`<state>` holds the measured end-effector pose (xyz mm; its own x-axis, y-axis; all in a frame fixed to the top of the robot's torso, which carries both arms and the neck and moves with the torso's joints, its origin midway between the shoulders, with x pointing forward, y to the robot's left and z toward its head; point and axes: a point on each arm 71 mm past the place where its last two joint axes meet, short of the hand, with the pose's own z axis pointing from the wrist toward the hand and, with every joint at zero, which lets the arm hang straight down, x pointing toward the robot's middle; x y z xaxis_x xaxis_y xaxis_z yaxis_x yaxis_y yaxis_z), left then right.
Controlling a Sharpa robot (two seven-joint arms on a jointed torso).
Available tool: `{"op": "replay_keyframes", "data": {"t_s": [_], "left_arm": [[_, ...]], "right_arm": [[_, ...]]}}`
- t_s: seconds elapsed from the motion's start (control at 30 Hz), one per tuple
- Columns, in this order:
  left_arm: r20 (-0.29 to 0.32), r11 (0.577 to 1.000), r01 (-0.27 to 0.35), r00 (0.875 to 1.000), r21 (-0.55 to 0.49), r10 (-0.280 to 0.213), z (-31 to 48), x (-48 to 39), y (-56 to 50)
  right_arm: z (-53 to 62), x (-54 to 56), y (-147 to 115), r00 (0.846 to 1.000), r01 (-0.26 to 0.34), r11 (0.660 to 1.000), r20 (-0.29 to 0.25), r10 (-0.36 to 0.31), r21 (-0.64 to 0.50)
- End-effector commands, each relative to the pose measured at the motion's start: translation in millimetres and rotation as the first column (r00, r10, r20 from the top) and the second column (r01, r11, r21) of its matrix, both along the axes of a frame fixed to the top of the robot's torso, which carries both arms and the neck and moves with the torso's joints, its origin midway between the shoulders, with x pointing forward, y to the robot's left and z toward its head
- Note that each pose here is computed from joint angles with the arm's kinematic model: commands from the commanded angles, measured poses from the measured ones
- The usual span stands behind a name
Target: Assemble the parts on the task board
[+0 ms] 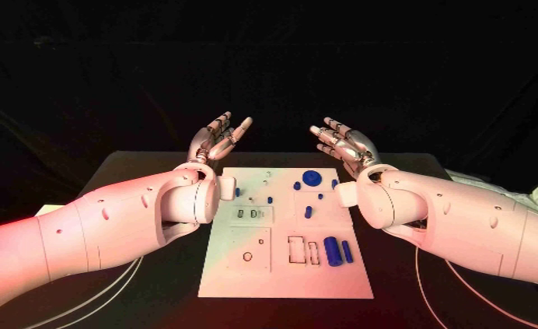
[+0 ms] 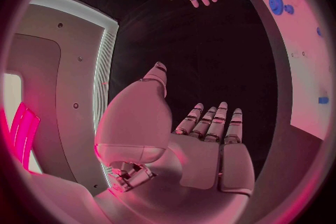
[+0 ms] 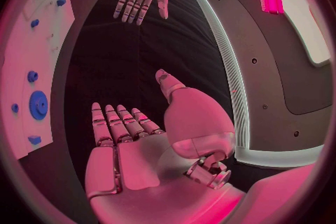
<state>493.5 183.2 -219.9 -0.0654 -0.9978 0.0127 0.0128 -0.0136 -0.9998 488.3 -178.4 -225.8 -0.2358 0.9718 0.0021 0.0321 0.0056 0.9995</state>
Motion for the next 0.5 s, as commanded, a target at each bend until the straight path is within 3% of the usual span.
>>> {"op": "replay_keyframes", "data": {"t_s": [0.03, 0.2, 0.37, 0.4, 0.5], "left_arm": [[0.017, 0.999, 0.039, 0.999, -0.020, -0.038, 2.2, 0.0, -3.7], [0.017, 0.999, 0.039, 0.999, -0.020, -0.038, 2.2, 0.0, -3.7], [0.017, 0.999, 0.039, 0.999, -0.020, -0.038, 2.2, 0.0, -3.7], [0.043, 0.998, 0.037, 0.998, -0.053, -0.035, 4.5, -1.5, 14.9], [0.043, 0.996, 0.048, 0.998, -0.073, -0.045, 6.5, -4.8, 17.0]], "right_arm": [[-2.0, -1.0, 16.2, 0.969, -0.244, 0.970, -0.036, 0.243, -0.027], [-3.1, 2.0, 21.4, 0.942, -0.333, 0.942, -0.060, 0.330, -0.050], [-3.5, 2.7, 22.9, 0.932, -0.360, 0.931, -0.069, 0.356, -0.058], [9.9, 18.2, -8.9, 0.972, -0.126, 0.942, 0.150, 0.180, -0.310], [14.6, 18.5, -11.9, 0.965, -0.115, 0.926, 0.181, 0.190, -0.359]]}}
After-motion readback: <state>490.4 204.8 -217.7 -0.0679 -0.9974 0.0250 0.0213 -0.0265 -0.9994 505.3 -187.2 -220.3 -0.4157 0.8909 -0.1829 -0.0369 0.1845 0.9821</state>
